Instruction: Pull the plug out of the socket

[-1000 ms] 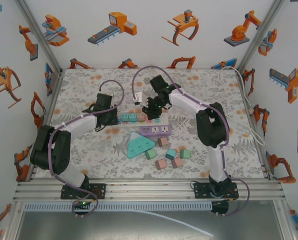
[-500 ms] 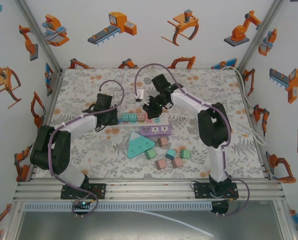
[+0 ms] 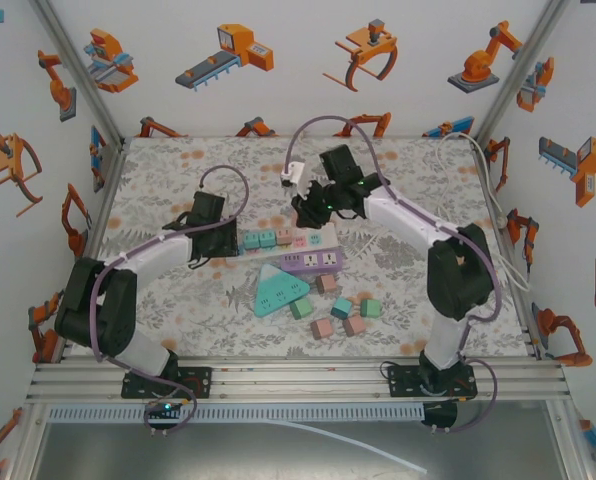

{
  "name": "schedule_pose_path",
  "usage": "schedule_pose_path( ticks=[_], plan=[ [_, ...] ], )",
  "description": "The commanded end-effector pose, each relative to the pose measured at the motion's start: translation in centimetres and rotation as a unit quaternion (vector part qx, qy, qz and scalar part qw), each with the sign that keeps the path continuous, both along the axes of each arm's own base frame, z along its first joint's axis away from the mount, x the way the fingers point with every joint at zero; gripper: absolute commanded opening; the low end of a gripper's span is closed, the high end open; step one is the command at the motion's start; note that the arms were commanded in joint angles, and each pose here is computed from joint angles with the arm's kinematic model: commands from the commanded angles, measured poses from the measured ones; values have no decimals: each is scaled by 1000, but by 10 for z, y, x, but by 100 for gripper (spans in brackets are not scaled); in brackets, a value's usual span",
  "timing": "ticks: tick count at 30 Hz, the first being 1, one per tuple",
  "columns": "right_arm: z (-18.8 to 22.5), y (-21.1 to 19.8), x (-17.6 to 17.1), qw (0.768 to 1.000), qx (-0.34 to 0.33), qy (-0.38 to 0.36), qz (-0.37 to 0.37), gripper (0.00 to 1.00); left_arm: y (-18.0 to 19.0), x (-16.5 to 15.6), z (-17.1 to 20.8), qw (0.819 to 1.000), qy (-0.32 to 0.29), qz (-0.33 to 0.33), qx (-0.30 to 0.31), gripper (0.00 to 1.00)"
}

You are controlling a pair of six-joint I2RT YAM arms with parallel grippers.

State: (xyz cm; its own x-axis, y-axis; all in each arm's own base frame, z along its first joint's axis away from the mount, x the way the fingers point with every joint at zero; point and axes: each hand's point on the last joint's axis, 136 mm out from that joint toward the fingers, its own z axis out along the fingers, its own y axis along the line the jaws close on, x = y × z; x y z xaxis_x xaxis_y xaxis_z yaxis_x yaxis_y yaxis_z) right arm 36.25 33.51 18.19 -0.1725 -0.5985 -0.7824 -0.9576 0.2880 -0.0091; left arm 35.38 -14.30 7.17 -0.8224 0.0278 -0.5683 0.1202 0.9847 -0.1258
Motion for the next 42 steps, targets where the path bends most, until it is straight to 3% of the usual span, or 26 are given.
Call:
schedule_pose_path(
  ticks=[1, 7, 11, 13, 16, 20, 23, 27, 37, 42],
  plan=[
    [48, -18, 13, 987, 78, 25, -135, 21, 4, -21, 2, 1000, 26, -10, 7, 51],
    [70, -83, -8, 942, 169, 112, -269, 20, -1, -25, 49, 999, -28, -20, -32, 54],
    [57, -135, -27, 902, 190, 160, -353, 20, -12, -43, 96, 990, -95, -51, -96, 55],
    [44, -154, -40, 885, 195, 179, -383, 20, -25, -57, 117, 979, -127, -91, -131, 55],
    [21, -180, -58, 862, 188, 197, -427, 21, -48, -88, 145, 953, -166, -178, -179, 68],
    [-16, -192, -78, 837, 185, 236, -457, 21, -71, -131, 160, 922, -193, -267, -203, 76],
    [-35, -181, -83, 836, 197, 269, -435, 22, -84, -158, 160, 905, -200, -311, -209, 85],
    [-62, -168, -79, 828, 214, 310, -416, 22, -90, -178, 151, 897, -204, -337, -200, 99],
    [-102, -145, -72, 829, 228, 333, -387, 24, -93, -176, 142, 901, -208, -341, -169, 97],
    [-117, -137, -69, 821, 236, 343, -391, 32, -93, -176, 140, 902, -206, -343, -162, 97]
  ],
)
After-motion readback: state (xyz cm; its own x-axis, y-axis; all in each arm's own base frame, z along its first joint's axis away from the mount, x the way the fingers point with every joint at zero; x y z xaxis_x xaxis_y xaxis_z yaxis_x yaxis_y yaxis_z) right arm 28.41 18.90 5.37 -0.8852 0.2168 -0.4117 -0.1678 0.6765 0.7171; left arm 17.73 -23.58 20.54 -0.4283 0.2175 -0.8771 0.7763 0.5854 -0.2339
